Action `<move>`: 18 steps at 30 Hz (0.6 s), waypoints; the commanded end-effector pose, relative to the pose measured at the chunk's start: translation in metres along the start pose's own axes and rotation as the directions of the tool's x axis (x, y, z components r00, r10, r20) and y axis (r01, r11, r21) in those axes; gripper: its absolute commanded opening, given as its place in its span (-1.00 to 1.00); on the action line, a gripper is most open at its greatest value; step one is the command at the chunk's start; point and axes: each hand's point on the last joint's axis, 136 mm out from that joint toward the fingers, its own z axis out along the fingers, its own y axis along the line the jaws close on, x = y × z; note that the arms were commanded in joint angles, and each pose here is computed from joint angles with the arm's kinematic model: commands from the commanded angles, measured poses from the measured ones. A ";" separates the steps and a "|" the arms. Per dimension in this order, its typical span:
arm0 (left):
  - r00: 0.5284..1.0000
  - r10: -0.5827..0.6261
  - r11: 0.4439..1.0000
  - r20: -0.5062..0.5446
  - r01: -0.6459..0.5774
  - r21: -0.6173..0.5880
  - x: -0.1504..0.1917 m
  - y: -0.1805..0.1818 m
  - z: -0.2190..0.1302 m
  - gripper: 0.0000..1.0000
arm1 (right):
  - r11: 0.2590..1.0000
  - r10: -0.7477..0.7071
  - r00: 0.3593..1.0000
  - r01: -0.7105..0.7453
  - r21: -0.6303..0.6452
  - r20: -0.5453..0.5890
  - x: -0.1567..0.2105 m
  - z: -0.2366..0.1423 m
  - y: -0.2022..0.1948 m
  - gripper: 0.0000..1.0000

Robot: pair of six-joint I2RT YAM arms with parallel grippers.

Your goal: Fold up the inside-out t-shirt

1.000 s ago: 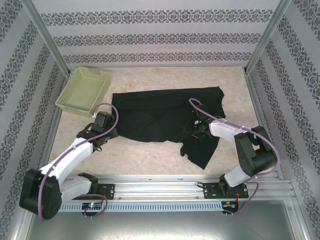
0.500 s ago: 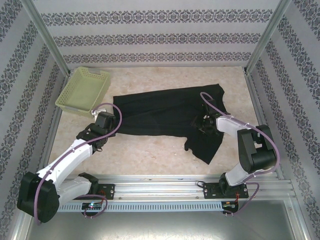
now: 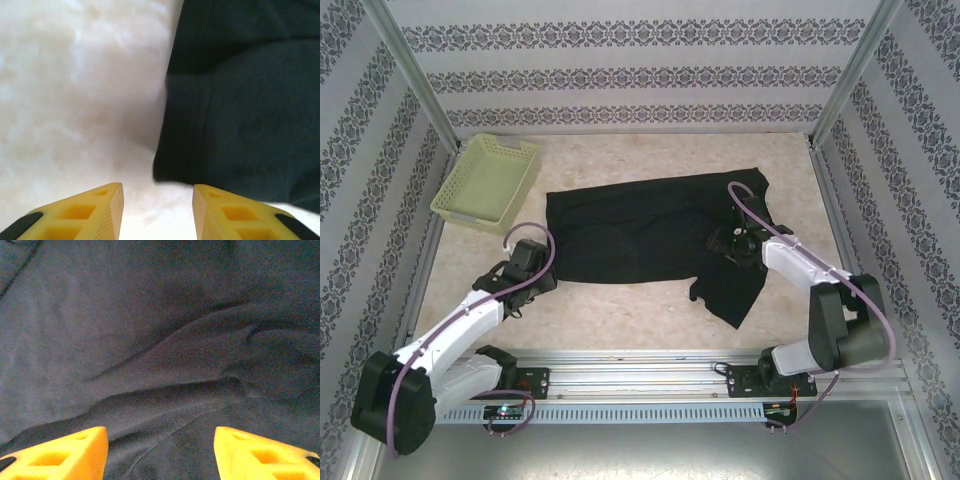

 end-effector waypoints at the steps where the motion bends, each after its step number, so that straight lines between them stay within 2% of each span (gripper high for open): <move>1: 0.996 -0.075 0.994 -0.041 0.078 0.082 0.017 -0.010 0.000 -0.17 | 0.998 -0.038 0.999 0.038 0.053 0.003 0.009 -0.012 -0.014 0.17; 4: 0.998 -0.058 0.991 -0.022 0.060 0.117 0.019 -0.015 0.005 -0.06 | 0.997 -0.046 0.999 0.045 0.056 0.014 0.013 -0.021 -0.017 0.18; 9: 1.000 -0.020 0.992 -0.024 0.023 0.120 0.018 -0.021 0.020 -0.12 | 0.997 -0.045 0.998 0.042 0.071 0.033 0.016 -0.031 -0.025 0.18; 14: 1.000 -0.007 0.994 -0.004 0.008 0.108 0.006 -0.025 0.038 -0.27 | 0.997 -0.035 0.998 0.032 0.066 0.044 0.020 -0.039 -0.028 0.18; 18: 1.000 0.002 0.995 0.014 -0.004 0.104 -0.006 -0.029 0.044 -0.46 | 0.995 -0.016 0.999 0.013 0.102 0.035 0.030 -0.041 -0.039 0.18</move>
